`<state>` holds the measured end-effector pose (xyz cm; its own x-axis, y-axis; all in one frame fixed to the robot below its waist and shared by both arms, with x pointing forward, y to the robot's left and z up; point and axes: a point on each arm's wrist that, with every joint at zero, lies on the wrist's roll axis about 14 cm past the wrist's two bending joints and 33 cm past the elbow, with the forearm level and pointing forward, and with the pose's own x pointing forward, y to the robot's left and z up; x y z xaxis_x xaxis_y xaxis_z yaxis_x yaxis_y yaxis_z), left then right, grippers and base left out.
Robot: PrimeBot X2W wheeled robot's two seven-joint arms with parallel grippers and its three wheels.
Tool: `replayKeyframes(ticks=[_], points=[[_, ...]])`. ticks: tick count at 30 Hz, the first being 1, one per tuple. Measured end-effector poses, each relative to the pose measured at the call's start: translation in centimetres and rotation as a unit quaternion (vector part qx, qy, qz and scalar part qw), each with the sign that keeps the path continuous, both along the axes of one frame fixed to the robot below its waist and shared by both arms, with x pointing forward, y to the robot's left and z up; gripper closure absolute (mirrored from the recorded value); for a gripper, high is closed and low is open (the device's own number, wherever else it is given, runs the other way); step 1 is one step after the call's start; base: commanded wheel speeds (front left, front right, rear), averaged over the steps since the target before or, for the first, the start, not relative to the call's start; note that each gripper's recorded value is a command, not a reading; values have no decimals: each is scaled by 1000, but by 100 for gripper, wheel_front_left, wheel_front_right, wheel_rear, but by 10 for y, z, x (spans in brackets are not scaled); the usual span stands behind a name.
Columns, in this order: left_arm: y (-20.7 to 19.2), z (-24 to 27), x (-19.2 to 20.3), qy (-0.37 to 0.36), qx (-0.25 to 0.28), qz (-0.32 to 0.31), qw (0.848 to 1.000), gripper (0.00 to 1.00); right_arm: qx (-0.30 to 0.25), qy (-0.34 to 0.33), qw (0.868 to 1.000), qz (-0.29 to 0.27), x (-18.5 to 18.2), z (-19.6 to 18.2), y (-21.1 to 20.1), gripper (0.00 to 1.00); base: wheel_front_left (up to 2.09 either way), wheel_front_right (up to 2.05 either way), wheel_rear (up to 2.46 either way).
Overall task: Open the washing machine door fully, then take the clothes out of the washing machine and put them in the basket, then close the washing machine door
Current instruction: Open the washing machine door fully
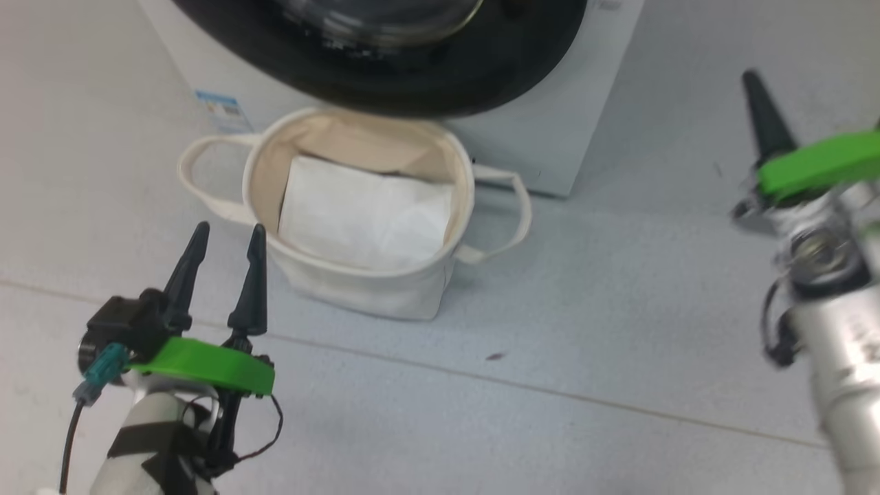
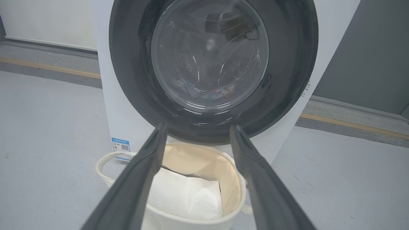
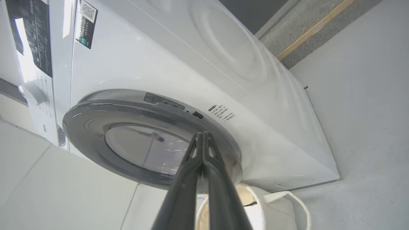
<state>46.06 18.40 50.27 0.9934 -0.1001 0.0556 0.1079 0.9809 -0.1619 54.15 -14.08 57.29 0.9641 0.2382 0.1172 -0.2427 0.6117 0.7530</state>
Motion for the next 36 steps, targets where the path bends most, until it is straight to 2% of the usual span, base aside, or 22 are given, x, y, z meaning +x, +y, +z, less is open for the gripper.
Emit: replayKeyframes(ticks=[5,9,19,22,28,36], points=[[0,-19,9,21,-9,6,1000,0,70,46,994,65,33,4,-4,100,0,0,0],[2,-33,15,36,-16,11,999,0,118,75,981,132,58,7,12,100,0,0,0],[13,-65,21,71,-26,36,996,0,161,117,950,242,113,13,50,100,0,0,0],[16,-77,22,85,-28,43,995,0,164,121,946,251,129,14,58,100,0,0,0],[18,-90,28,98,-29,49,994,0,163,114,948,249,157,19,65,100,0,0,0],[20,-101,26,113,-31,54,992,0,144,139,951,236,173,-8,79,100,0,0,0]])
